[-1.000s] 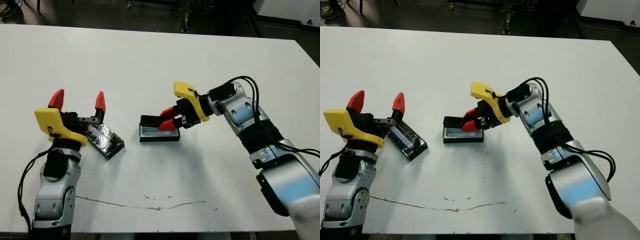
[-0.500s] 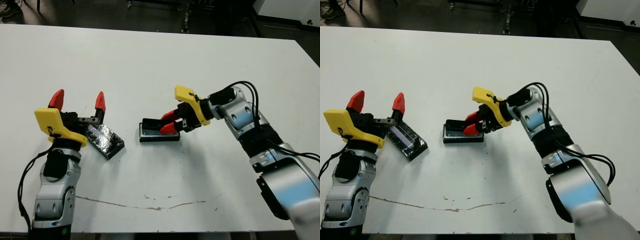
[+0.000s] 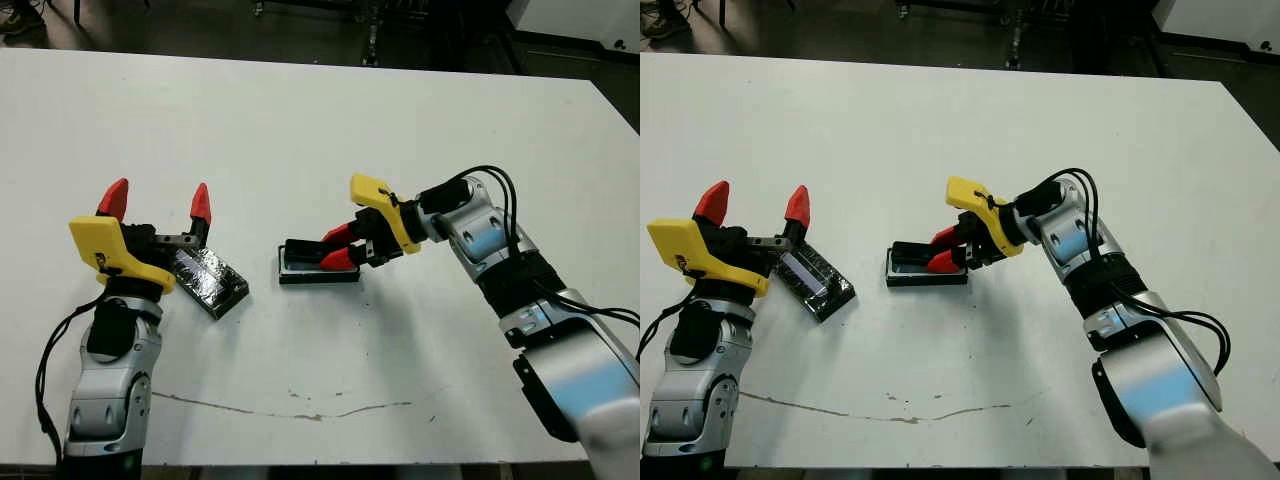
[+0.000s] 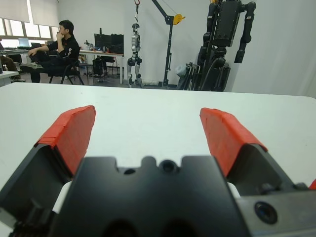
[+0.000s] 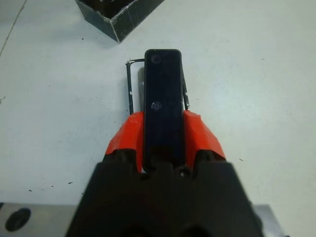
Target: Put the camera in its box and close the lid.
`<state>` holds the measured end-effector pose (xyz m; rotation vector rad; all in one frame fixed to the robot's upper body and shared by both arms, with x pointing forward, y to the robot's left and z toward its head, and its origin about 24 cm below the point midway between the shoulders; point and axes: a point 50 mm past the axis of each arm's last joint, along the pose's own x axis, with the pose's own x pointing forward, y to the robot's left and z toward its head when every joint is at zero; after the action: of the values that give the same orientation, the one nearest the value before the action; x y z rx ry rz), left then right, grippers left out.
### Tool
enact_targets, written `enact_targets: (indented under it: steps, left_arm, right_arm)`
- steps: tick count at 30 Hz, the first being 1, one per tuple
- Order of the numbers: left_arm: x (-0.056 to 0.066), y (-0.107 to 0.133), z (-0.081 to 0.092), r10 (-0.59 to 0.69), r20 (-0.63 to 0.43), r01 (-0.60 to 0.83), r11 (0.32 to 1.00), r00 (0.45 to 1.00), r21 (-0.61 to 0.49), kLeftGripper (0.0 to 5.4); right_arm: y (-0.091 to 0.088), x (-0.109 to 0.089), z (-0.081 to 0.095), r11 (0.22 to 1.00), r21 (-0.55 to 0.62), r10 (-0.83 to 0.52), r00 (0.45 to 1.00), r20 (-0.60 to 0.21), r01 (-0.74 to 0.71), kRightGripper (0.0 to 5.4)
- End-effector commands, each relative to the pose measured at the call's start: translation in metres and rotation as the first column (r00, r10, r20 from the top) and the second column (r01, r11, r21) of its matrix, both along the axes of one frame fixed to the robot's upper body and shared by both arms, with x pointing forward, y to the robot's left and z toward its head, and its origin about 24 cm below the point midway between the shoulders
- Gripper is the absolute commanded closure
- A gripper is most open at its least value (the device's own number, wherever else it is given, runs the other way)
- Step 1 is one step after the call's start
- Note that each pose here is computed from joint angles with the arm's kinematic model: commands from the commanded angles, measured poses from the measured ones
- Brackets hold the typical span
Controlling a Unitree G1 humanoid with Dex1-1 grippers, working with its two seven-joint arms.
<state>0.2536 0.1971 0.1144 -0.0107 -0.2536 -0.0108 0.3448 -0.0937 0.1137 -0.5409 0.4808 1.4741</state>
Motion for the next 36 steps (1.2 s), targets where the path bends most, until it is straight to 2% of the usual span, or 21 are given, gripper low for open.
enact_targets:
  steps: [1, 8, 26, 36]
  left_arm:
    - [-0.0015, 0.0025, -0.0036, 0.009, -0.022, -0.009, 1.0, 1.0, 0.005, 0.0]
    - [-0.0013, 0.0022, -0.0038, 0.008, -0.019, -0.008, 1.0, 1.0, 0.009, 0.0]
    - [-0.0023, 0.0019, -0.0051, 0.013, -0.023, -0.013, 1.0, 1.0, 0.012, 0.0]
    - [-0.0024, 0.0012, -0.0051, 0.012, -0.025, -0.012, 1.0, 1.0, 0.006, 0.0]
  right_arm:
    - [-0.0058, -0.0008, -0.0035, 0.999, -0.036, 0.0, 1.0, 0.012, 0.0, 3.74]
    - [-0.0092, 0.0001, -0.0029, 0.998, -0.06, -0.01, 0.999, 0.041, 0.013, 3.74]
    - [-0.0126, 0.0003, -0.0026, 0.995, -0.097, -0.002, 1.0, 0.027, 0.005, 3.74]
    - [-0.008, -0.0014, -0.0041, 0.989, -0.136, 0.059, 0.998, 0.018, -0.056, 3.74]
